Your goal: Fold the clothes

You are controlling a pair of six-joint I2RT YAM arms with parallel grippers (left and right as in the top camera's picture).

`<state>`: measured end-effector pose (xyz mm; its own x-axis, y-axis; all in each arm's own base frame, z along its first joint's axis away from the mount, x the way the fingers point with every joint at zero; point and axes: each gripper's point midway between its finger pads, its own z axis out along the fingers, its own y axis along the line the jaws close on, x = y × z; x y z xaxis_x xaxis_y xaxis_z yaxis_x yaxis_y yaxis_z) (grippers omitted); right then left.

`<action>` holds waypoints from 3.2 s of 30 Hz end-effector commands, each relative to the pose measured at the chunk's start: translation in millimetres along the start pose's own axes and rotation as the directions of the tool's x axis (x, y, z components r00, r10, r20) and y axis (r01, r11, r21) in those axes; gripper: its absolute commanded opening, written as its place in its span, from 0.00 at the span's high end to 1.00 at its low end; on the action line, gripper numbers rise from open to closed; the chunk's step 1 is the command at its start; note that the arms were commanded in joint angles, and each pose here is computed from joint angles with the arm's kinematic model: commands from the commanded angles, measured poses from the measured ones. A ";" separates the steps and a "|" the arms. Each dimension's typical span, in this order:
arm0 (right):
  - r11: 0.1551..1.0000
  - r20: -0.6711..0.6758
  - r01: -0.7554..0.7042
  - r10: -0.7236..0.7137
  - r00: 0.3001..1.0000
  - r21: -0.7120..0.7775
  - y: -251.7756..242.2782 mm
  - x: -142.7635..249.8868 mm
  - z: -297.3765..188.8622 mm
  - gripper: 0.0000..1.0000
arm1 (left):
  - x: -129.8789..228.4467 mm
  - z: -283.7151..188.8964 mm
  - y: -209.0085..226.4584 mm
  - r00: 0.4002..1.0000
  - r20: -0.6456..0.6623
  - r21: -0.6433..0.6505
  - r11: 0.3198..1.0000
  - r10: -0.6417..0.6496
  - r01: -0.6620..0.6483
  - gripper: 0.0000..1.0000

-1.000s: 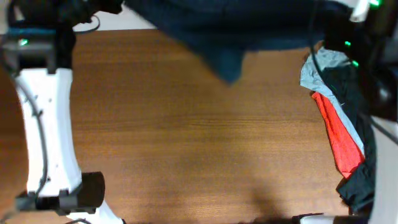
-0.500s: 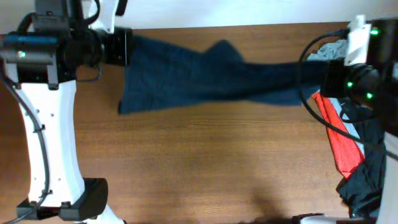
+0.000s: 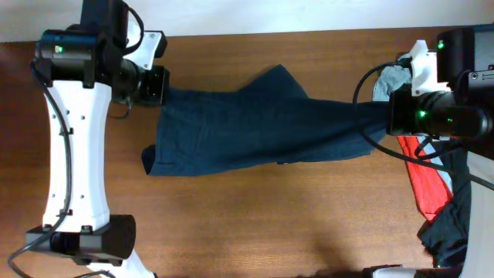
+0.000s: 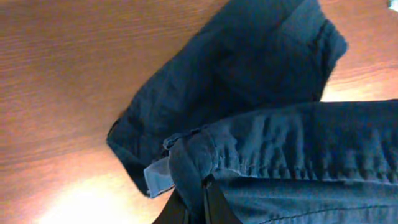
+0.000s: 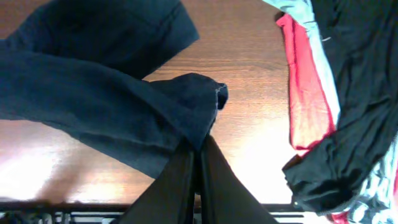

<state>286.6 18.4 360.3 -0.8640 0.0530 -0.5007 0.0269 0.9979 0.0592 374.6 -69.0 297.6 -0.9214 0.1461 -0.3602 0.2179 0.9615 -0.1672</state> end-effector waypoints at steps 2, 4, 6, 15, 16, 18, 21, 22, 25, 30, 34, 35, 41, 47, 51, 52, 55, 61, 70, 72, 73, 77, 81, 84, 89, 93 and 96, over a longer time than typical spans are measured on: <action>0.999 0.038 -0.004 0.005 0.999 -0.039 5.9 -12.1 2.2 0.96 | 1.8 -6.1 22.3 0.999 0.007 -0.124 0.992 -0.033 0.034 0.95; 0.999 0.039 -0.003 0.005 0.999 -0.039 6.7 -21.2 12.5 0.96 | 1.8 -6.0 23.8 0.999 0.007 -0.129 0.991 -0.036 0.036 0.94; 0.999 0.020 -0.004 0.005 1.000 -0.041 8.0 -29.2 28.0 0.96 | 2.4 -4.2 24.3 0.999 0.001 -0.129 0.991 -0.037 0.036 0.93; 0.996 -0.131 -0.015 0.002 0.991 -0.093 22.0 -62.2 148.7 0.96 | 18.8 27.1 61.1 0.987 -0.077 -0.286 0.951 -0.141 0.114 0.93; 0.994 -0.135 -0.017 0.002 0.991 -0.109 25.0 -66.2 161.2 0.96 | 19.5 35.8 65.7 0.985 -0.082 -0.289 0.950 -0.149 0.120 0.92; 0.990 -0.135 -0.021 0.001 0.991 -0.143 31.5 -74.2 184.1 0.95 | 20.9 52.0 74.3 0.983 -0.088 -0.293 0.947 -0.163 0.131 0.92; 0.980 -0.132 -0.023 -0.003 0.991 -0.197 42.8 -83.6 215.2 0.94 | 21.7 81.8 89.6 0.977 -0.083 -0.301 0.939 -0.199 0.165 0.92; 0.978 -0.132 -0.024 -0.004 0.991 -0.209 45.4 -85.3 223.1 0.94 | 21.5 88.9 94.1 0.975 -0.078 -0.305 0.936 -0.207 0.174 0.92; 0.971 -0.112 -0.010 -0.017 0.994 -0.240 56.6 -94.2 251.3 0.91 | 14.8 107.6 110.5 0.972 -0.034 -0.314 0.926 -0.231 0.209 0.92; 0.966 -0.053 0.020 -0.035 0.998 -0.256 68.8 -109.8 281.1 0.72 | -12.8 109.2 138.9 0.967 0.100 -0.345 0.904 -0.234 0.254 0.82; 0.971 -0.022 0.021 -0.027 0.999 -0.240 62.5 -118.4 284.4 0.42 | -25.8 96.3 165.4 0.960 0.179 -0.428 0.861 -0.217 0.275 0.53; 0.972 -0.022 0.012 -0.018 1.000 -0.235 57.1 -119.0 280.0 0.41 | -24.8 92.1 169.3 0.958 0.182 -0.436 0.855 -0.223 0.282 0.51; 0.977 -0.129 -0.072 0.046 0.991 -0.201 22.2 -93.9 247.0 0.41 | -7.9 70.3 168.9 0.954 0.147 -0.428 0.853 -0.260 0.298 0.50; 0.977 -0.354 -0.139 0.074 0.932 -0.163 13.5 -37.3 219.1 0.39 | 7.9 79.3 119.7 0.954 0.044 -0.191 0.935 -0.296 0.299 0.49; 0.981 -0.438 -0.078 -0.009 0.899 -0.180 29.5 -10.0 224.0 0.31 | 22.8 99.4 115.8 0.952 -0.012 -0.171 0.939 -0.306 0.299 0.49; 0.981 -0.454 -0.067 -0.024 0.891 -0.184 34.9 -3.2 229.2 0.29 | 28.7 110.2 115.7 0.951 -0.029 -0.170 0.939 -0.307 0.298 0.49; 0.983 -0.494 -0.040 -0.054 0.868 -0.177 43.1 18.4 250.9 0.26 | 40.4 138.2 113.2 0.954 -0.054 -0.164 0.945 -0.295 0.283 0.49; 0.984 -0.502 -0.026 -0.067 0.862 -0.176 44.7 56.2 308.7 0.25 | 51.5 192.5 99.5 0.977 -0.037 -0.110 0.972 -0.212 0.207 0.49; 0.943 -0.414 -0.063 -0.082 0.907 -0.325 67.2 73.3 352.8 0.23 | 67.1 222.1 100.6 0.984 -0.025 -0.124 0.977 -0.177 0.172 0.49; 0.902 -0.390 -0.078 -0.105 0.915 -0.426 83.6 74.2 352.1 0.24 | 70.9 223.5 102.2 0.983 -0.034 -0.134 0.976 -0.178 0.172 0.48; 0.877 -0.384 -0.083 -0.121 0.916 -0.474 91.4 74.6 348.6 0.25 | 72.3 224.2 102.1 0.983 -0.037 -0.135 0.976 -0.179 0.173 0.48; 0.805 -0.329 -0.063 -0.168 0.929 -0.590 109.5 67.6 339.7 0.25 | 74.3 226.0 102.2 0.983 -0.038 -0.135 0.976 -0.179 0.173 0.48; 0.817 -0.328 -0.058 -0.164 0.930 -0.574 106.6 67.0 342.2 0.37 | 73.9 226.1 102.3 0.983 -0.036 -0.135 0.976 -0.179 0.173 0.48; 0.857 -0.353 -0.063 -0.143 0.925 -0.512 96.7 70.0 347.5 0.63 | 73.9 226.1 102.3 0.983 -0.036 -0.135 0.976 -0.179 0.173 0.48; 0.981 -0.468 -0.079 -0.013 0.884 -0.177 38.3 87.9 356.4 0.96 | 74.1 225.9 103.2 0.983 -0.036 -0.136 0.975 -0.181 0.174 0.48; 0.994 -0.527 -0.108 0.109 0.843 0.032 -4.6 97.1 336.3 0.96 | 75.2 225.1 107.6 0.982 -0.037 -0.158 0.972 -0.183 0.175 0.48; 0.986 -0.532 -0.125 0.163 0.831 0.107 -21.9 98.7 315.2 0.96 | 75.4 225.1 107.5 0.982 -0.038 -0.158 0.972 -0.183 0.175 0.48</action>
<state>351.7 55.8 9.7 -0.9880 0.0760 0.1347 0.1015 0.9757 0.1940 403.7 -11.2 46.7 -0.9568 -0.0352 -0.2885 -0.0069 0.9951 -0.0986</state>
